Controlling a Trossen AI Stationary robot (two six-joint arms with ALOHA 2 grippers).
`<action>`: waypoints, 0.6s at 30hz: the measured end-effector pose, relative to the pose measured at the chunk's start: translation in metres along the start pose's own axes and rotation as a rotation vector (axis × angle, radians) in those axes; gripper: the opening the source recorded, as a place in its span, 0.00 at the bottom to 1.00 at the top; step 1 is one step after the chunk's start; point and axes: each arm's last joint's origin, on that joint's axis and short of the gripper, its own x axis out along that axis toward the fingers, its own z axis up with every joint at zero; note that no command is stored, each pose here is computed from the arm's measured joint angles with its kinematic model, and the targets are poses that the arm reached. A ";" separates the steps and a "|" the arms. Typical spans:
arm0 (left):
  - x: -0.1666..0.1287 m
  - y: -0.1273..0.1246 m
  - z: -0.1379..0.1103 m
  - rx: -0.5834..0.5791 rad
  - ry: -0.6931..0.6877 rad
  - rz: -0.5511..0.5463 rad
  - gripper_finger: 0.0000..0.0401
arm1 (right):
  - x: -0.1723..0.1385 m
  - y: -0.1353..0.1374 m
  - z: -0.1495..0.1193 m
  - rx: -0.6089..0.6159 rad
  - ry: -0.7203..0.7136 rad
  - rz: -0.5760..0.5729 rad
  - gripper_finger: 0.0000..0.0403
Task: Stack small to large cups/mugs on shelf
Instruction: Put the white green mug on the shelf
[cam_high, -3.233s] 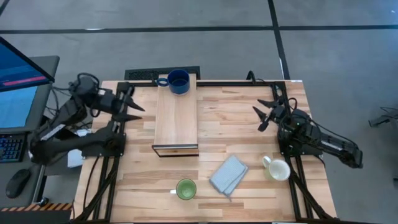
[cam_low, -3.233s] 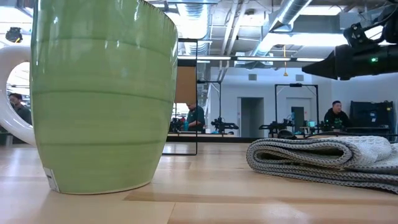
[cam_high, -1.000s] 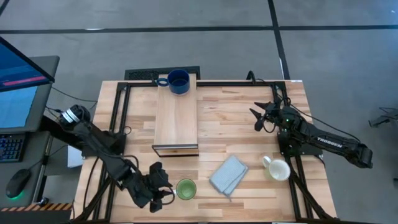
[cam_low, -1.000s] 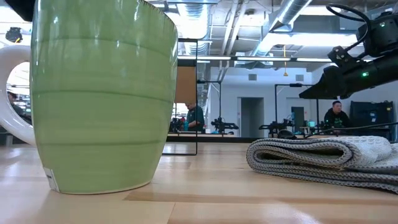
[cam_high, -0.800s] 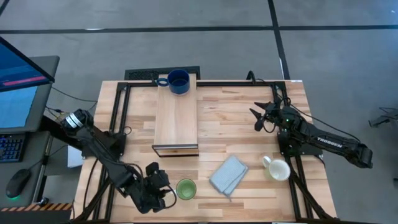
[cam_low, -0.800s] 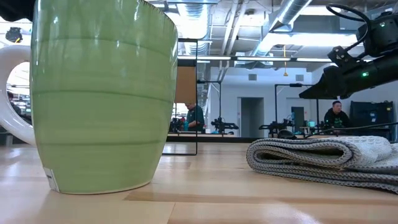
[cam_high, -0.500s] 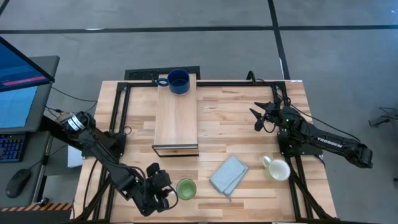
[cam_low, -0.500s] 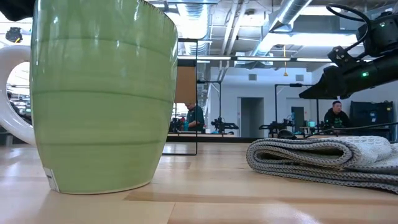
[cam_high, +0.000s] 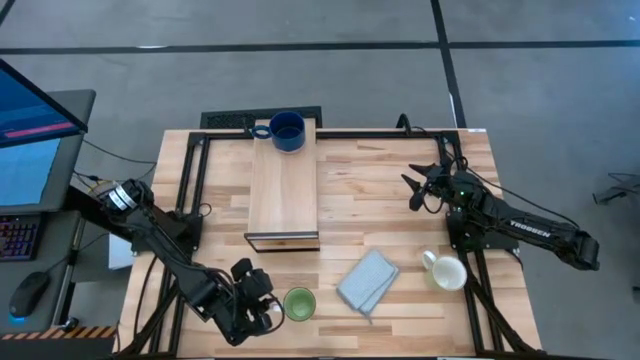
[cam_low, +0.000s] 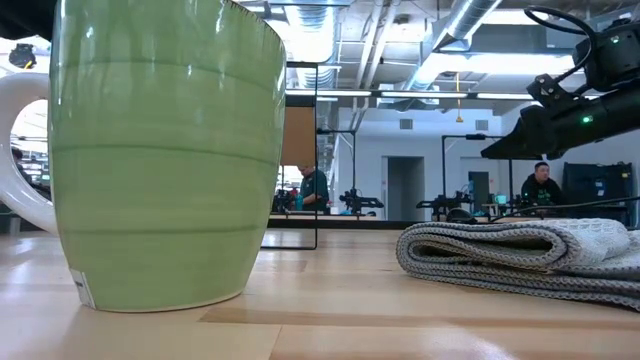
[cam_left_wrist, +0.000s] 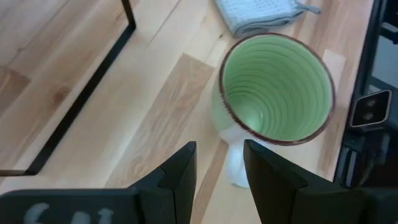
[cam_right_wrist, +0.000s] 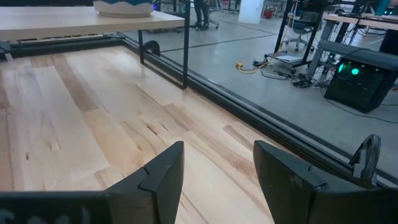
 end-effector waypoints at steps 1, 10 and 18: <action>0.000 0.000 0.000 0.007 0.000 -0.004 0.31 | 0.000 0.000 0.000 0.000 0.000 0.000 0.54; 0.002 0.008 0.006 0.015 0.079 0.025 0.37 | 0.000 0.000 0.000 0.000 0.000 -0.002 0.54; 0.001 0.010 0.005 0.010 0.094 0.033 0.55 | 0.000 0.000 0.000 0.000 0.000 -0.003 0.54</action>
